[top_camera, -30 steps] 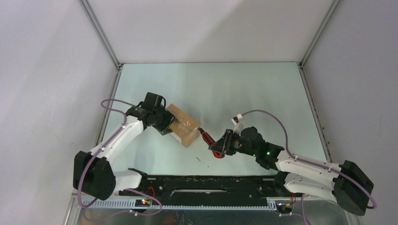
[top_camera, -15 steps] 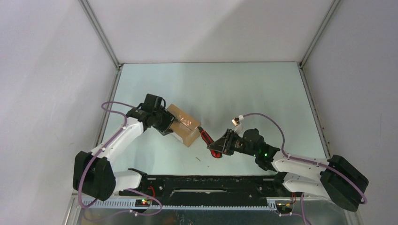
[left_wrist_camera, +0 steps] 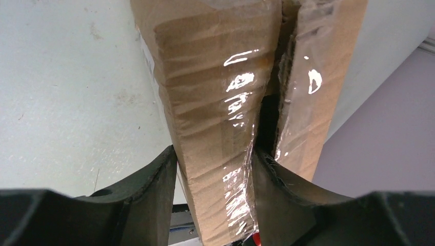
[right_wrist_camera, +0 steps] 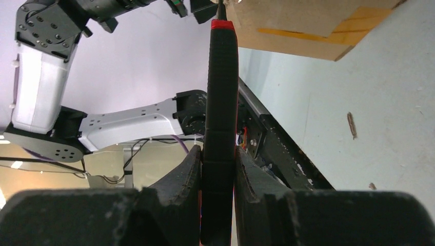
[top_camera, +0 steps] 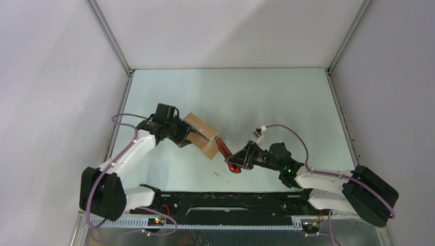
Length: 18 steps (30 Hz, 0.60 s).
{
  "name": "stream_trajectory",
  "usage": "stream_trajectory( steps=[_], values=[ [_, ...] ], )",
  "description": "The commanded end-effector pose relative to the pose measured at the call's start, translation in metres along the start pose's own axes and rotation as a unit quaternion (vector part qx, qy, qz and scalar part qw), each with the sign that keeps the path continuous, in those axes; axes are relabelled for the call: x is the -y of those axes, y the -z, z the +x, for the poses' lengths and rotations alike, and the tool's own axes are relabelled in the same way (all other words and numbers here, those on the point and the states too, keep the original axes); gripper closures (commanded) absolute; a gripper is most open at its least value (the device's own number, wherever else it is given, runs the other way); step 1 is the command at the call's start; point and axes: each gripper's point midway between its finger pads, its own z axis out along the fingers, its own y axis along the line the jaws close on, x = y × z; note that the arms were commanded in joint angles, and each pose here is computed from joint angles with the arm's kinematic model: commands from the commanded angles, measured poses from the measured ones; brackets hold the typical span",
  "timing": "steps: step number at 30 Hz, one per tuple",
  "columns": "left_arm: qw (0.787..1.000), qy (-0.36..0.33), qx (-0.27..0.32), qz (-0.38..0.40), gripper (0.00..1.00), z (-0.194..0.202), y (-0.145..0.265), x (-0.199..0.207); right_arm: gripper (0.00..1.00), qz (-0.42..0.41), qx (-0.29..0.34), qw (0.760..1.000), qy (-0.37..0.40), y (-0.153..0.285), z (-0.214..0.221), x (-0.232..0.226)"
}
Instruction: Unpack the express box
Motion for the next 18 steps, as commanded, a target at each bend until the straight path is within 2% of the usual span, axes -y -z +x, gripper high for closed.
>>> stream_trajectory(
  steps=[1, 12, 18],
  values=[
    [1.000, -0.001, -0.010, 0.023, 0.74, 0.003, 0.007, 0.005, 1.00, -0.077, 0.004, 0.997, 0.024, 0.002, -0.006, -0.040],
    [0.999, -0.007, -0.011, 0.041, 0.78, 0.003, 0.012, 0.014, 1.00, -0.037, -0.038, 0.998, 0.015, -0.015, 0.006, -0.027],
    [0.999, -0.013, 0.003, 0.033, 0.78, -0.003, 0.015, 0.015, 1.00, -0.058, -0.076, 0.995, 0.011, -0.023, 0.018, -0.034]
  ],
)
